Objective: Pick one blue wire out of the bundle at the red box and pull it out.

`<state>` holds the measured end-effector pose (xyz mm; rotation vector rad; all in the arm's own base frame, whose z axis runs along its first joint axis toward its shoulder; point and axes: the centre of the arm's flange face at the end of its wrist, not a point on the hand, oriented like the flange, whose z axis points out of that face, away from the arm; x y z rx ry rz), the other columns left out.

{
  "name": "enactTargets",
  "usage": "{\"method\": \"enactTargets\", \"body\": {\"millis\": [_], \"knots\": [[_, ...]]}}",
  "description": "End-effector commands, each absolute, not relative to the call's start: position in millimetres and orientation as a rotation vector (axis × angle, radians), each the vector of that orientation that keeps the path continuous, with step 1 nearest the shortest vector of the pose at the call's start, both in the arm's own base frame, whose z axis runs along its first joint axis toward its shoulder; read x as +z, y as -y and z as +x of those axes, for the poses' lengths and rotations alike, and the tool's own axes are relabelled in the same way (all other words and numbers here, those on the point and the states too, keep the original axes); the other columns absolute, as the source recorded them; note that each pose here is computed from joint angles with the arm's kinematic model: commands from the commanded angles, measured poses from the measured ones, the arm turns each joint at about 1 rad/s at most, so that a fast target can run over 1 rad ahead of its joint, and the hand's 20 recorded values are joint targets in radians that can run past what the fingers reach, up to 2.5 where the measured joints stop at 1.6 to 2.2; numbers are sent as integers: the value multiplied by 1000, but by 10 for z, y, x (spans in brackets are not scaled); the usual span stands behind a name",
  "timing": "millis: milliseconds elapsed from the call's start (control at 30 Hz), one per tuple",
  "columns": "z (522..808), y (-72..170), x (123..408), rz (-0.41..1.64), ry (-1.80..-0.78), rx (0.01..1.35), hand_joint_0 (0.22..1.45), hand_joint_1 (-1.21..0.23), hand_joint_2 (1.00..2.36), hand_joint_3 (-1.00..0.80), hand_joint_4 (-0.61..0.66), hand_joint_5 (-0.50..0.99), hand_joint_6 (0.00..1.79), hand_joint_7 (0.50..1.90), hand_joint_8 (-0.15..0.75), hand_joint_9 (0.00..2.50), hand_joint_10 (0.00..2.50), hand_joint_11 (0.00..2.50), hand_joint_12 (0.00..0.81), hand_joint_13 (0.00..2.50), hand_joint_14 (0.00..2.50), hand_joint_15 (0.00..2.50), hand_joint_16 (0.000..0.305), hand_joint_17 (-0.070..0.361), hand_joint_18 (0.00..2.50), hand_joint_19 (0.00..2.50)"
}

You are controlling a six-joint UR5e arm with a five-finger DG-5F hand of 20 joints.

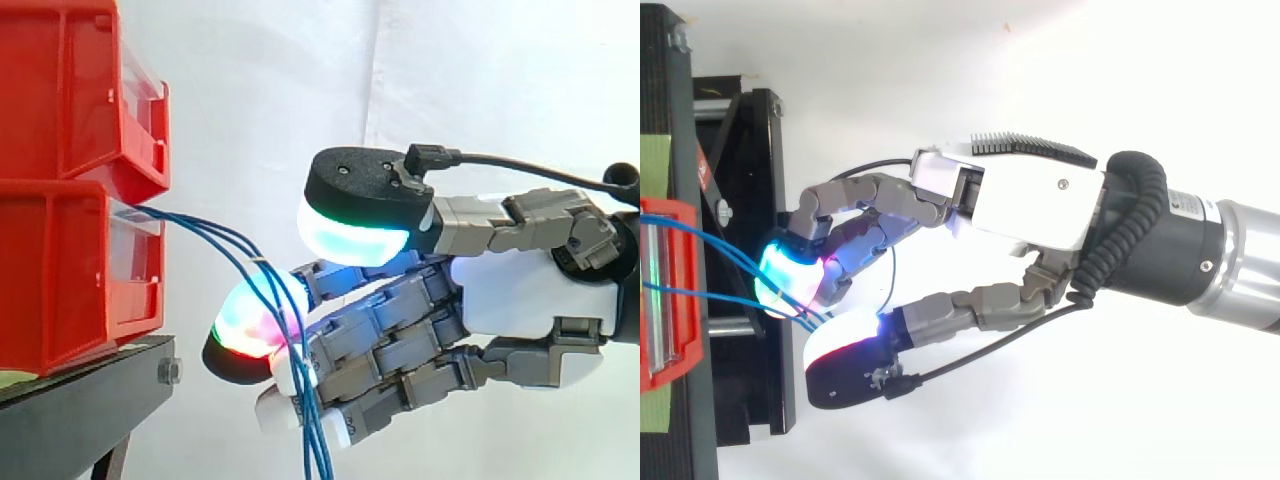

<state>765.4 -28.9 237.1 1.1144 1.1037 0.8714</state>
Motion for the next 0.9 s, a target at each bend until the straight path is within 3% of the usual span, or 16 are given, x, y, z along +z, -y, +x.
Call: {"method": "enactTargets", "body": {"millis": [0,533,867], "knots": [[7657,300,2379,1114,-1102,871,604,-709,1015,-259,246,-170,770,884,341,810,9,409,406,662,9,305,48,109,598,490],[7678,285,2411,1112,-1100,872,595,-706,1013,-318,269,-171,785,829,343,817,11,424,406,674,9,323,48,109,600,499],[7862,193,2178,1088,-1079,902,597,-707,1015,-258,235,-176,816,856,346,825,9,424,407,680,9,323,48,109,604,496]]}}
